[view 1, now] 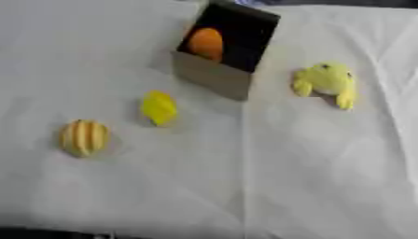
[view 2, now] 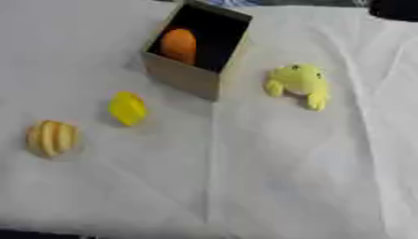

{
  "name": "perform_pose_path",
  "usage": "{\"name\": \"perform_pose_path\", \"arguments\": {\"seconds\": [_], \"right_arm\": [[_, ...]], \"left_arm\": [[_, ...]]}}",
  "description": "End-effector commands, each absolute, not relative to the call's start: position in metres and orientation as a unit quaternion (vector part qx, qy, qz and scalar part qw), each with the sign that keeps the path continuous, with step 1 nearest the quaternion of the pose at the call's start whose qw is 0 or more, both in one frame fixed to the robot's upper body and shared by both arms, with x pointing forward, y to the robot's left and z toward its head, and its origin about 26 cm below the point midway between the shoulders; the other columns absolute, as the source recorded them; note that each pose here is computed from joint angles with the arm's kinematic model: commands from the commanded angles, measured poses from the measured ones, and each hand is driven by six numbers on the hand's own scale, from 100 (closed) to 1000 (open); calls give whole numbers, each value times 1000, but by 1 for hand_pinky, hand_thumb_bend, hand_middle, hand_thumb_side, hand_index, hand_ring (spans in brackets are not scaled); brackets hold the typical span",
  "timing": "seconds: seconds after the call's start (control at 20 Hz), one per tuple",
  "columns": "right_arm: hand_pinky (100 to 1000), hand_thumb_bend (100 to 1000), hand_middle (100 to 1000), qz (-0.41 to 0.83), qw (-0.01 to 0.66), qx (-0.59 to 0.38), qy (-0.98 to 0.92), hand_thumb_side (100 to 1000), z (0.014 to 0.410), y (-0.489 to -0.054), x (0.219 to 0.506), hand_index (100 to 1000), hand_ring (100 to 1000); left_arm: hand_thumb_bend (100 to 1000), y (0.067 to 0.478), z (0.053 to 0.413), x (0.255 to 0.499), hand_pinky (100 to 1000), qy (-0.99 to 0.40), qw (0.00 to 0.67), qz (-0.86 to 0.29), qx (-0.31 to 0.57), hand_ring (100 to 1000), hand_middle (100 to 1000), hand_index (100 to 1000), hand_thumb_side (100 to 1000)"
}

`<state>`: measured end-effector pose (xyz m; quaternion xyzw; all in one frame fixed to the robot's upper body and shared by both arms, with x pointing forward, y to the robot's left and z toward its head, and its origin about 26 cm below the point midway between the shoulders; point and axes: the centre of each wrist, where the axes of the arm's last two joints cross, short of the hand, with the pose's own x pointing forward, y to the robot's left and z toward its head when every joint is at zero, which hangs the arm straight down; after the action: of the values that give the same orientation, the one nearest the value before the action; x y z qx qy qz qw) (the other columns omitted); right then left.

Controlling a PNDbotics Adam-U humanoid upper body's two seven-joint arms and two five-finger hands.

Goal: Pick up objects on the table and place them in the box.

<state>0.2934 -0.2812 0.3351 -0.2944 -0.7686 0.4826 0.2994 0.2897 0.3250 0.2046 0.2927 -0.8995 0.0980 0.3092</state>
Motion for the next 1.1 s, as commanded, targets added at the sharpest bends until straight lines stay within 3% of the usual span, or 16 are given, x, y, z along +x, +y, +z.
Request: {"name": "perform_pose_path", "arguments": {"seconds": [0.05, 0.3, 0.55, 1.1], "right_arm": [[901, 100, 777, 516, 280, -317, -746, 396, 349, -282, 286, 850, 796], [902, 100, 787, 547, 273, -319, -725, 407, 351, -278, 287, 857, 809], [903, 100, 812, 582, 290, -318, -690, 472, 345, -278, 292, 874, 842], [903, 100, 827, 675, 331, -298, -589, 630, 325, -275, 328, 887, 877]], "left_arm": [[346, 331, 215, 285, 771, -902, 292, 87, 306, 665, 633, 795, 557], [348, 331, 217, 285, 772, -904, 288, 80, 307, 666, 634, 796, 549], [349, 332, 219, 285, 772, -903, 286, 73, 312, 666, 634, 796, 546], [340, 333, 218, 284, 772, -901, 295, 64, 312, 665, 632, 795, 555]]}}
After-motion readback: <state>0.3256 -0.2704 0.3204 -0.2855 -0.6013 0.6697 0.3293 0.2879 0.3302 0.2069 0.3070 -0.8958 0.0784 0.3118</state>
